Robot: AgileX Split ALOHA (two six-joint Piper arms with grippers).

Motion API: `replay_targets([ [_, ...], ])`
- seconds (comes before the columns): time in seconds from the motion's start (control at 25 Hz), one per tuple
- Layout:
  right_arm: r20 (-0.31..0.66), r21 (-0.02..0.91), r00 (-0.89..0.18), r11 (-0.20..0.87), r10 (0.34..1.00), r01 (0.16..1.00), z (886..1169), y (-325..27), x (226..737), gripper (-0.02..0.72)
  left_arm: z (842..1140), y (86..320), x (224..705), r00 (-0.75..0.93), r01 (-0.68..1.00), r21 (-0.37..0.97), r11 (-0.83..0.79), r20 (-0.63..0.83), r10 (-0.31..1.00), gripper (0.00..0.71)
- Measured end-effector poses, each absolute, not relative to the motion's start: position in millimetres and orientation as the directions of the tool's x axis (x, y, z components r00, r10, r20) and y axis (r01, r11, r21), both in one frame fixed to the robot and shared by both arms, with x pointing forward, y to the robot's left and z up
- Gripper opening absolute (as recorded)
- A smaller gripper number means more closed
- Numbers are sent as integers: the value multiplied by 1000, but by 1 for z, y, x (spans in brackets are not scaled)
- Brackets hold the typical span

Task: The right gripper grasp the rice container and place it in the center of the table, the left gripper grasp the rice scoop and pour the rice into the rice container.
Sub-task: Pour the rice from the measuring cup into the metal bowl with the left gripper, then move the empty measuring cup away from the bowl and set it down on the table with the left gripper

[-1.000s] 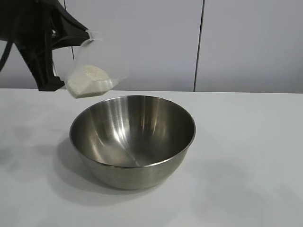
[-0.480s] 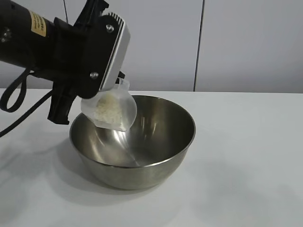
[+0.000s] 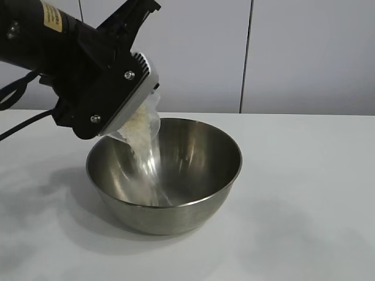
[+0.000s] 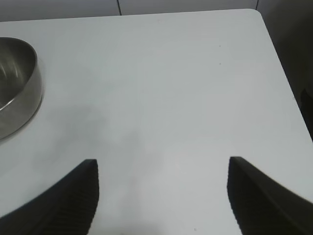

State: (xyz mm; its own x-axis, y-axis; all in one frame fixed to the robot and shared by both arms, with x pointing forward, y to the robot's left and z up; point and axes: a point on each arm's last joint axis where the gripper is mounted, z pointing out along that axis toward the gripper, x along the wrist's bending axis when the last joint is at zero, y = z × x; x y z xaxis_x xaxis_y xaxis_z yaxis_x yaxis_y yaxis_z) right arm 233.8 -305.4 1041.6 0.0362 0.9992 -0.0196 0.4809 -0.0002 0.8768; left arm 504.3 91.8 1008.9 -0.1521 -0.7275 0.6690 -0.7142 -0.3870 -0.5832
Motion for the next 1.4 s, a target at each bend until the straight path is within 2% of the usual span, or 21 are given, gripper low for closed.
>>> replay_targets([
  [0.16, -20, 876, 36, 0, 999, 482, 1042, -305, 234, 503, 1016, 89, 506, -291, -649, -690, -319, 614, -734, 9],
  [0.36, -20, 876, 36, 0, 999, 482, 1042, -305, 234, 503, 1021, 88, 508, -344, -603, -733, -315, 595, -727, 9],
  [0.68, -20, 876, 36, 0, 999, 482, 1042, -305, 234, 503, 1021, 88, 508, -346, -595, -738, -319, 593, -727, 9],
  [0.84, -20, 876, 36, 0, 999, 482, 1042, -305, 234, 503, 1023, 90, 510, -245, -612, -651, -450, 696, -674, 9],
  [0.96, -20, 876, 36, 0, 999, 482, 1042, -305, 234, 503, 1031, 94, 516, -71, -574, -408, -709, 888, -454, 9],
  [1.04, -20, 876, 36, 0, 999, 482, 1042, -305, 234, 503, 1037, 100, 521, 45, -497, -156, -854, 978, -204, 9],
  [1.12, -20, 876, 36, 0, 999, 482, 1042, -305, 234, 503, 1043, 107, 524, 111, -395, 103, -913, 992, 64, 9],
  [1.2, -20, 876, 36, 0, 999, 482, 1042, -305, 234, 503, 1049, 116, 527, 148, -273, 386, -881, 922, 358, 9],
  [1.28, -20, 876, 36, 0, 999, 482, 1042, -305, 234, 503, 1054, 125, 527, 150, -172, 606, -777, 796, 587, 9],
  [1.4, -20, 877, 36, 0, 999, 480, 1042, -305, 234, 503, 1054, 132, 528, 136, -63, 810, -584, 586, 799, 9],
])
